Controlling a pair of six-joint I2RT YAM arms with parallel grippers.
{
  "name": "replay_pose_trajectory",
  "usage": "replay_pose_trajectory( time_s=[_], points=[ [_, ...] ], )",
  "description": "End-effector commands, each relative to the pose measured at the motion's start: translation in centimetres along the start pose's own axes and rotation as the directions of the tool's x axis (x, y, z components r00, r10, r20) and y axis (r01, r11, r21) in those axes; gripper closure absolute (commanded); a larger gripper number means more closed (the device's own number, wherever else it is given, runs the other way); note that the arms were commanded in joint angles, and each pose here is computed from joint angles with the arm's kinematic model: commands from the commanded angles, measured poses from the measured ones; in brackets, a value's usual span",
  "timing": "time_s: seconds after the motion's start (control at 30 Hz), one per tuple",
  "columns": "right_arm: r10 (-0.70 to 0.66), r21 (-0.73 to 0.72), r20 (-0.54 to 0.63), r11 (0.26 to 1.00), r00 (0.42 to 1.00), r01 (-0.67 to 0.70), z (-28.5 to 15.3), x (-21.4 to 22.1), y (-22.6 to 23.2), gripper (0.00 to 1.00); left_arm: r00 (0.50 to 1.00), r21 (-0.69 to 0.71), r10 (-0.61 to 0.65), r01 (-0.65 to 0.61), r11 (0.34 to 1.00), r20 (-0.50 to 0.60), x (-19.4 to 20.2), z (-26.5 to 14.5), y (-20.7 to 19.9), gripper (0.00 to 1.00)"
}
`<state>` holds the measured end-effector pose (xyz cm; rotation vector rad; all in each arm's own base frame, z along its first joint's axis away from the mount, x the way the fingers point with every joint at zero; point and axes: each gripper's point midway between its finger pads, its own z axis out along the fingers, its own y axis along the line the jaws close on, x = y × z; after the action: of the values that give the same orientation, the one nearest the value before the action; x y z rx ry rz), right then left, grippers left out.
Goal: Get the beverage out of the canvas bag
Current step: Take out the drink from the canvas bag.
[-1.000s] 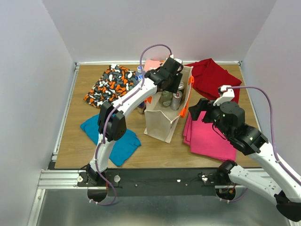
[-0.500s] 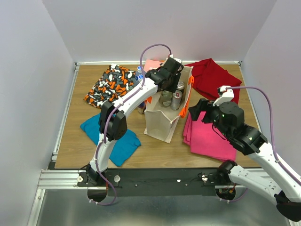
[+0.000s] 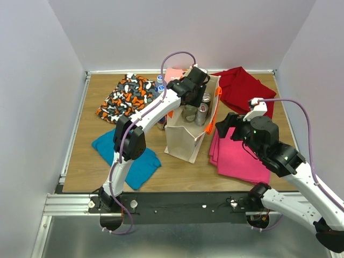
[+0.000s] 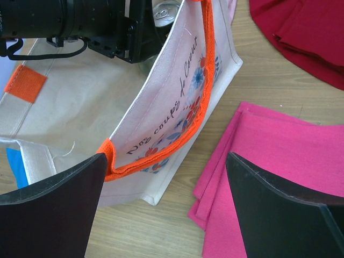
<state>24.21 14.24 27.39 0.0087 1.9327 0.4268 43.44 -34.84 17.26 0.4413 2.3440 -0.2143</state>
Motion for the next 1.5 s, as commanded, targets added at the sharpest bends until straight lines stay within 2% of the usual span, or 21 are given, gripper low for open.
replay_pose_trajectory(
  time_s=[0.0, 0.27, 0.5, 0.6, 0.83, 1.3, 1.47],
  points=[
    [-0.02, 0.042, -0.012, 0.999, 1.0, 0.021, 0.07, 0.67, -1.01, 0.0, 1.0, -0.047, 0.003, -0.004, 0.999, -0.01, 0.24, 0.7, 0.62, 0.44],
    [-0.021, 0.044, -0.013, 0.999, 1.0, 0.021, 0.15, 0.69, -1.02, 0.0, 1.0, -0.035, 0.004, -0.004, 0.999, -0.001, -0.08, 0.95, 0.31, 0.43],
    [-0.023, 0.038, -0.019, 0.999, 1.0, 0.024, 0.37, 0.86, -0.87, 0.0, 1.0, -0.029, 0.003, -0.003, 1.0, 0.015, -0.58, 0.93, 0.16, 0.33],
    [-0.025, 0.039, -0.02, 0.999, 0.999, 0.026, 0.46, 0.87, -0.84, 0.0, 1.0, -0.026, 0.0, 0.0, 1.0, 0.013, -0.58, 1.13, 0.05, 0.32],
    [-0.027, 0.041, -0.021, 0.999, 0.999, 0.028, 0.51, 0.94, -0.89, 0.0, 1.0, -0.028, 0.001, -0.001, 1.0, 0.008, -0.48, 1.42, 0.01, 0.4],
    [-0.03, 0.048, -0.026, 0.998, 0.999, 0.031, 0.37, 1.28, -1.21, 0.0, 1.0, -0.043, 0.009, -0.009, 0.999, 0.006, -0.23, 1.58, 0.33, 0.44],
    [-0.03, 0.056, -0.019, 0.998, 0.999, 0.031, 0.24, 1.14, -1.42, 0.0, 1.0, -0.041, 0.01, -0.01, 0.999, 0.007, -0.33, 1.61, 0.27, 0.5]
  ],
)
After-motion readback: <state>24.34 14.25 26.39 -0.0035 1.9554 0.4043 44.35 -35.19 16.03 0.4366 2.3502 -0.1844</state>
